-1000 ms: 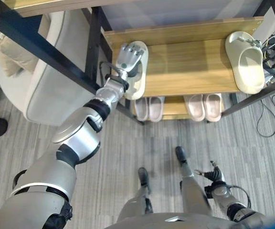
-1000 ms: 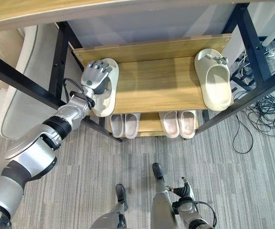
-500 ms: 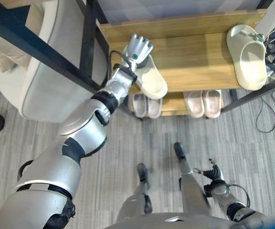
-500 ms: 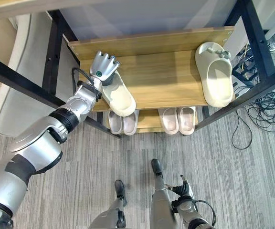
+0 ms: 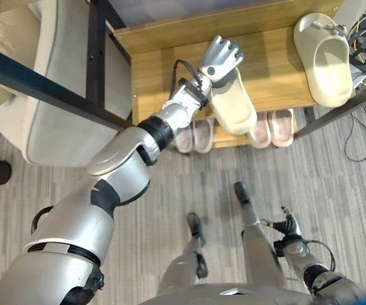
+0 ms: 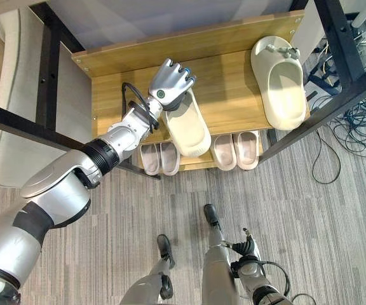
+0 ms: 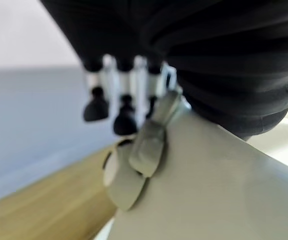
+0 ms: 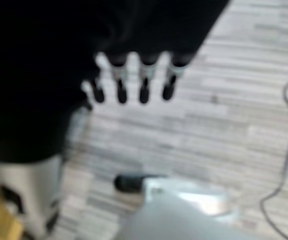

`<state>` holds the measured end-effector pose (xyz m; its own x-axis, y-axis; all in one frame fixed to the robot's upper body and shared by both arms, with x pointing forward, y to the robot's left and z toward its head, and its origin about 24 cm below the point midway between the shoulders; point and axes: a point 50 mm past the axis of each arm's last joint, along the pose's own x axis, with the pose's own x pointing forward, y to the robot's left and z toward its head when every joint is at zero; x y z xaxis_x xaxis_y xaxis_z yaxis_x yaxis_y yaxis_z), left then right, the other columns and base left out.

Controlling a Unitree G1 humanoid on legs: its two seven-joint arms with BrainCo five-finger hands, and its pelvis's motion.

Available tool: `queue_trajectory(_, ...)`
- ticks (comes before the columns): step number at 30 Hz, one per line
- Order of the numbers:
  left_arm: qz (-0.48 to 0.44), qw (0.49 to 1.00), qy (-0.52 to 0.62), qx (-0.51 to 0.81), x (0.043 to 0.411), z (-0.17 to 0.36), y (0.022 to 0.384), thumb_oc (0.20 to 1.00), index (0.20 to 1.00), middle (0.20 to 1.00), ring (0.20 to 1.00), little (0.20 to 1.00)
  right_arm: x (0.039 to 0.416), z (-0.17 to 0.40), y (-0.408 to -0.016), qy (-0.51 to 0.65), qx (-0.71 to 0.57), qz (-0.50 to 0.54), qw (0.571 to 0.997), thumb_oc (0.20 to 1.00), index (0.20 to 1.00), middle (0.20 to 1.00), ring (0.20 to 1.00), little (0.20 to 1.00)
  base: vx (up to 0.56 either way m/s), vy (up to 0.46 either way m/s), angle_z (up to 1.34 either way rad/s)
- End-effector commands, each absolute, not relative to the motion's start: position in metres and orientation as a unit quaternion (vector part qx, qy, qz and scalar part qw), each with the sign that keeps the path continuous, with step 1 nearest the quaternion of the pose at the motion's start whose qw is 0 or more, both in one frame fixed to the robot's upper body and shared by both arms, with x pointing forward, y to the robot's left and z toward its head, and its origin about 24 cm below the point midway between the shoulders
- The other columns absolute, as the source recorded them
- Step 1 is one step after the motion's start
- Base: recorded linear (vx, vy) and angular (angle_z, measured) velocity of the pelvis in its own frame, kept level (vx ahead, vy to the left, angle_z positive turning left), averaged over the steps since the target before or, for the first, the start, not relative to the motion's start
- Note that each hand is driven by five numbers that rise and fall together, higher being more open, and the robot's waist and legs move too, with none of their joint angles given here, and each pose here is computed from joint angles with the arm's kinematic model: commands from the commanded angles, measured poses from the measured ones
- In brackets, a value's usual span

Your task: Arrange the slippers neatly on the shoe rack.

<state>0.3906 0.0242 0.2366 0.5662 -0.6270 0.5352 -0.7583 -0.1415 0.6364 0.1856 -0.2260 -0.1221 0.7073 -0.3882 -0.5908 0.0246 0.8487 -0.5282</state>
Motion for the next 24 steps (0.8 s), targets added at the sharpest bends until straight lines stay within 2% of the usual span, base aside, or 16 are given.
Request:
queue_trajectory(1,0.136,0.462,-0.473,0.738,0.394,0.281,0.029,0.2,0.2,0.2,0.2,0.2,0.192,-0.118,-0.233,0.359,-0.256,-0.135,0.887,1.0,1.0,1.0,1.0,1.0,0.01,-0.006,-0.03)
queue_trajectory(13,0.179,0.488,-0.483,0.704,0.392,0.309,0.03,0.2,0.2,0.2,0.2,0.2,0.19,-0.118,-0.235,0.357,-0.259,-0.139,0.887,1.0,1.0,1.0,1.0,1.0,0.01,-0.02,-0.04)
queue_trajectory(19,0.176,0.501,-0.478,0.7,0.393,0.303,0.029,0.2,0.2,0.2,0.2,0.2,0.183,-0.121,-0.238,0.373,-0.249,-0.15,0.881,1.0,1.0,1.0,1.0,1.0,0.05,-0.025,-0.03)
queue_trajectory(24,0.192,0.487,-0.47,0.711,0.396,0.314,0.039,0.2,0.2,0.2,0.2,0.2,0.177,-0.125,-0.237,0.381,-0.253,-0.144,0.878,1.0,1.0,1.0,1.0,1.0,0.03,-0.026,-0.05)
